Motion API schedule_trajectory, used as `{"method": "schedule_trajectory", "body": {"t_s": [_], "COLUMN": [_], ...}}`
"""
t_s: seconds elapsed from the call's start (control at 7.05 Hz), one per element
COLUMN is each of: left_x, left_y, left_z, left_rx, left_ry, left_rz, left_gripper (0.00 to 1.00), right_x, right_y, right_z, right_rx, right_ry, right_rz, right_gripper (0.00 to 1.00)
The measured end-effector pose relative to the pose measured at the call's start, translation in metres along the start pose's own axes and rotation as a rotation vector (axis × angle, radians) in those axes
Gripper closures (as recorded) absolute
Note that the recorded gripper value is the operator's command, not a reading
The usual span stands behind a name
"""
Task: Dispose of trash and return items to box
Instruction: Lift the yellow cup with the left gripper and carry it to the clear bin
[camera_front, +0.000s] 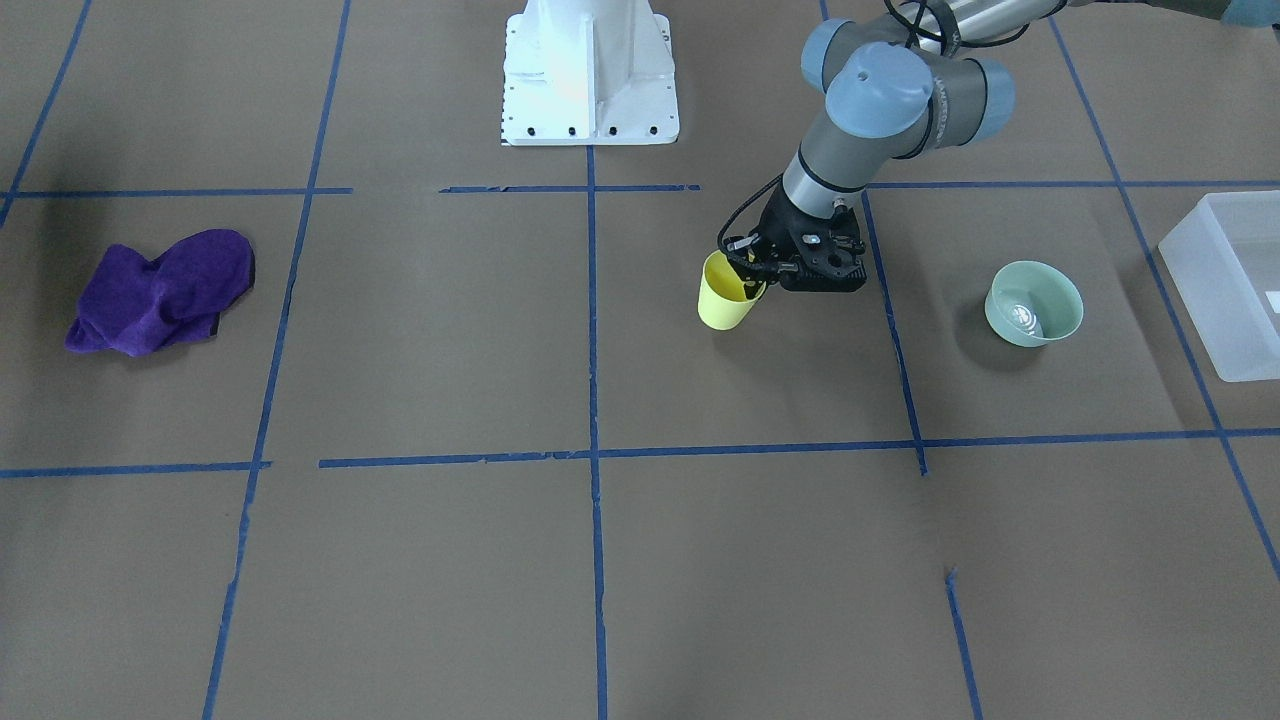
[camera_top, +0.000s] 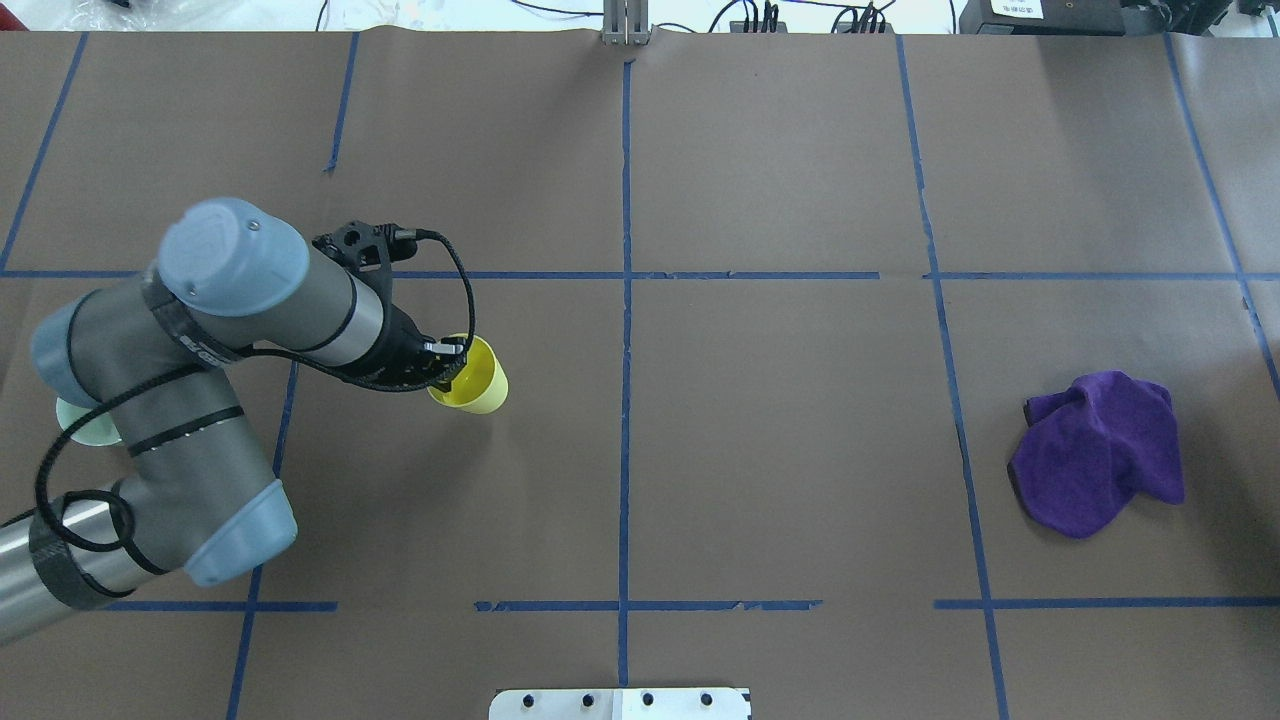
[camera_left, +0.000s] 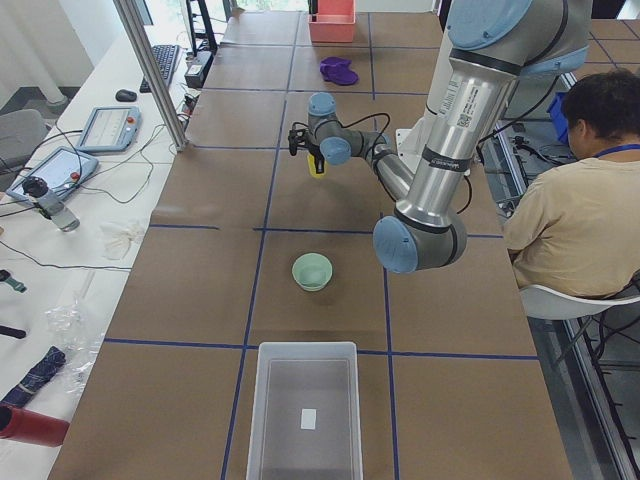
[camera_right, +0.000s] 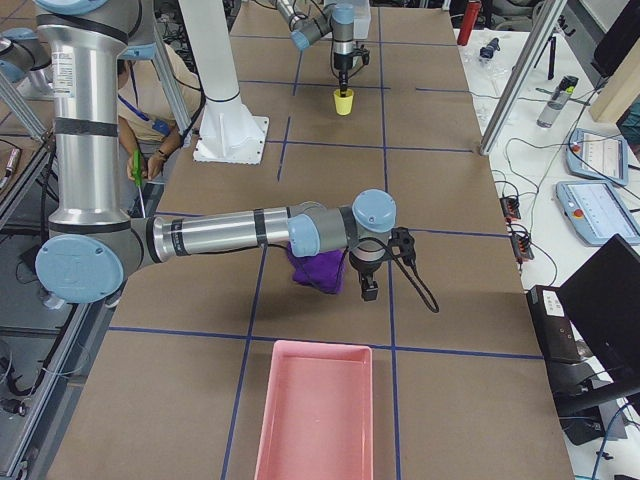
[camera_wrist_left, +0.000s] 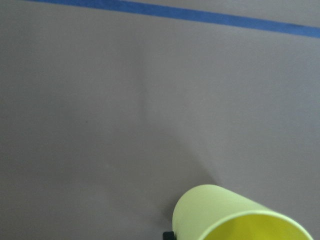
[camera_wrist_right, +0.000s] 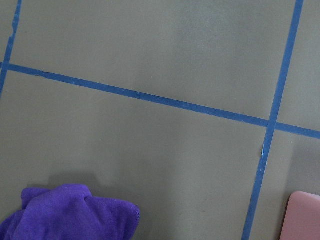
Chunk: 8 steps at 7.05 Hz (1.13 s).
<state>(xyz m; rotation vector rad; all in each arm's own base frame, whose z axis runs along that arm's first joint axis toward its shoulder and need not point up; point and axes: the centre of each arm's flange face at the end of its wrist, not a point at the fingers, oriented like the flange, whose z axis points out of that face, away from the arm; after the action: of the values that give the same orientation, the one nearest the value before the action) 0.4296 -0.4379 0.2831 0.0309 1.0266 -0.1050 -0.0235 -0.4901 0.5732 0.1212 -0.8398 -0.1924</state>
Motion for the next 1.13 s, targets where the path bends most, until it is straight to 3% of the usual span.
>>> {"method": "schedule_trajectory", "body": {"t_s": [0.28,0.43,0.71,1.13], "left_x": [-0.054,-0.105,-0.256,-0.513], "left_y": [-0.041,-0.048,-0.057,-0.068], "left_z": [-0.099,-0.137,-0.196,-0.237], "left_rx": [0.077,0.103,0.125,0.095], "left_ry": [0.063,0.053,-0.046,-0.255], "left_rz": [-0.034,0.010,0.217,0.519], "left_gripper": [1.00,1.00,1.00,1.00], "right_x": [-0.016,-0.023,-0.032,-0.035], "right_y": [-0.005,-0.007,-0.008,-0.007], "right_z": [0.009,0.014,0.019,0.021], "right_rx": [0.002,0.003,0.005,0.002], "right_ry": [-0.007,-0.011,-0.018,-0.021], "right_rz": [-0.041,-0.050,-0.045,-0.037], "right_gripper": [0.00,0.00,0.00,0.00]}}
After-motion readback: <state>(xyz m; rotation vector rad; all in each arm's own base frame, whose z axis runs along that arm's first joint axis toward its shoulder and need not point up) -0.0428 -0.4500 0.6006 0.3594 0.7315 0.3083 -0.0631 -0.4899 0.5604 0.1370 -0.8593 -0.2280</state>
